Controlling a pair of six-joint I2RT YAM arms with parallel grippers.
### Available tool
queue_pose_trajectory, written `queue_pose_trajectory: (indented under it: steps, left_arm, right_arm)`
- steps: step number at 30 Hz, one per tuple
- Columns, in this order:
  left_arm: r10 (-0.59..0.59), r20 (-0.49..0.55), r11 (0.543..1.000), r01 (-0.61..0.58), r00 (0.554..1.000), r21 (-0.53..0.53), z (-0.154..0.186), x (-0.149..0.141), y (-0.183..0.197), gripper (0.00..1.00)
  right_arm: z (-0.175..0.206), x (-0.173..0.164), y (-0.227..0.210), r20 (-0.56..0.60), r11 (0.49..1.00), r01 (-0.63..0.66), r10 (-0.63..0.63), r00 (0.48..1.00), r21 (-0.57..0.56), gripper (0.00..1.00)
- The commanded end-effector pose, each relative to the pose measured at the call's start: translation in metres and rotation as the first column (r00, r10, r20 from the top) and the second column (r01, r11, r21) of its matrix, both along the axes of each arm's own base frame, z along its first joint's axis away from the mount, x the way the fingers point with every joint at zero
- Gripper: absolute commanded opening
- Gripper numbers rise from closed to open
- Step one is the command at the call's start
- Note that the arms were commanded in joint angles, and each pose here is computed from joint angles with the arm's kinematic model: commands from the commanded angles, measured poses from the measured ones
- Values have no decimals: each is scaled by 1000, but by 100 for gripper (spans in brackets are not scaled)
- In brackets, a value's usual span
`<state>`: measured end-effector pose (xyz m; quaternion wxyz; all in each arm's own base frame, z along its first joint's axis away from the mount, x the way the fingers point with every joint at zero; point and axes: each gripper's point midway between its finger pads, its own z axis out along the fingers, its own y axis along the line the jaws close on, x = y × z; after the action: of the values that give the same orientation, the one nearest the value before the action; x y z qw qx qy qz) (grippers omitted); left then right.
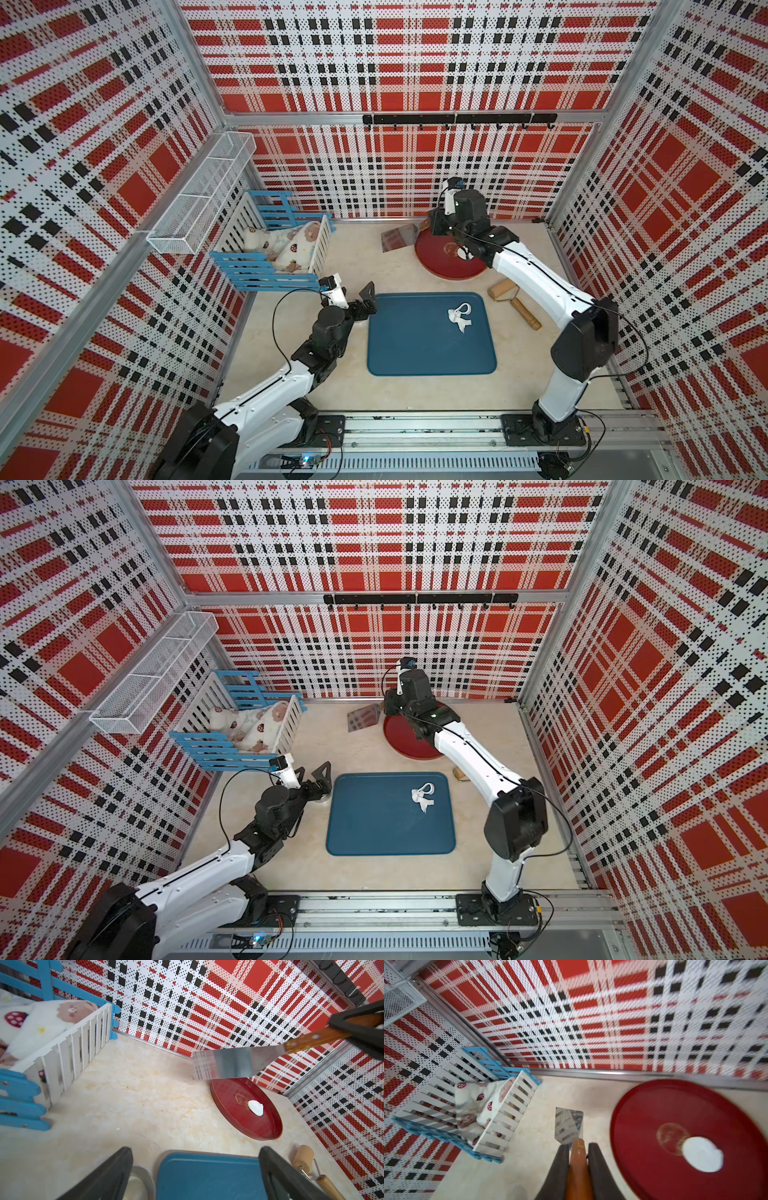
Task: Roll out the dumpling wrappers from the dough
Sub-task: Place the spatula at the center of the board.
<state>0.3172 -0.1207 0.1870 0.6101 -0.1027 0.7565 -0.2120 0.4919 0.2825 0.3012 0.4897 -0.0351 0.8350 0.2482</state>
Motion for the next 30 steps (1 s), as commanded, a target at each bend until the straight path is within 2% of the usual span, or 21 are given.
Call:
queue_pose_trajectory:
  steps: [1, 7, 13, 17, 20, 21, 23, 25, 26, 30]
  left_arm:
    - [22, -54, 1000, -22, 998, -1, -15, -10, 10, 99]
    - [47, -72, 999, -48, 996, -7, -21, -23, 22, 99]
    - [44, -79, 999, -44, 996, -10, -23, -28, 25, 99]
    - [50, -78, 999, -51, 996, -11, -23, -29, 27, 99]
    - [52, -74, 998, -53, 996, -20, -21, -29, 27, 99]
    - [53, -74, 998, -55, 996, -24, -21, -29, 27, 99]
    - [51, -70, 998, -53, 996, -27, -18, -28, 26, 99]
    - [58, -69, 998, -59, 996, -21, -15, -27, 27, 99]
    - [66, -67, 998, -67, 996, -18, -12, -26, 28, 99]
    - [92, -52, 996, -93, 994, -14, -3, -22, 33, 99]
  right_arm:
    - [13, 21, 33, -12, 975, -47, 51, 999, 218, 0]
    - [-26, 61, 66, -99, 949, -51, 86, 991, 312, 0]
    - [-70, 89, 75, -189, 927, -10, 87, 978, 375, 0]
    - [-98, 94, 65, -253, 930, 30, 69, 965, 367, 27]
    - [-111, 95, 50, -287, 935, 60, 45, 957, 349, 39]
    - [-114, 95, 44, -298, 936, 70, 38, 954, 344, 51]
    - [-117, 92, 27, -318, 940, 93, 17, 948, 328, 65]
    - [-114, 87, 8, -320, 943, 117, -12, 947, 312, 68]
    - [-110, 84, -4, -314, 944, 131, -31, 949, 304, 76]
    - [-95, 62, -50, -289, 951, 162, -82, 954, 265, 77]
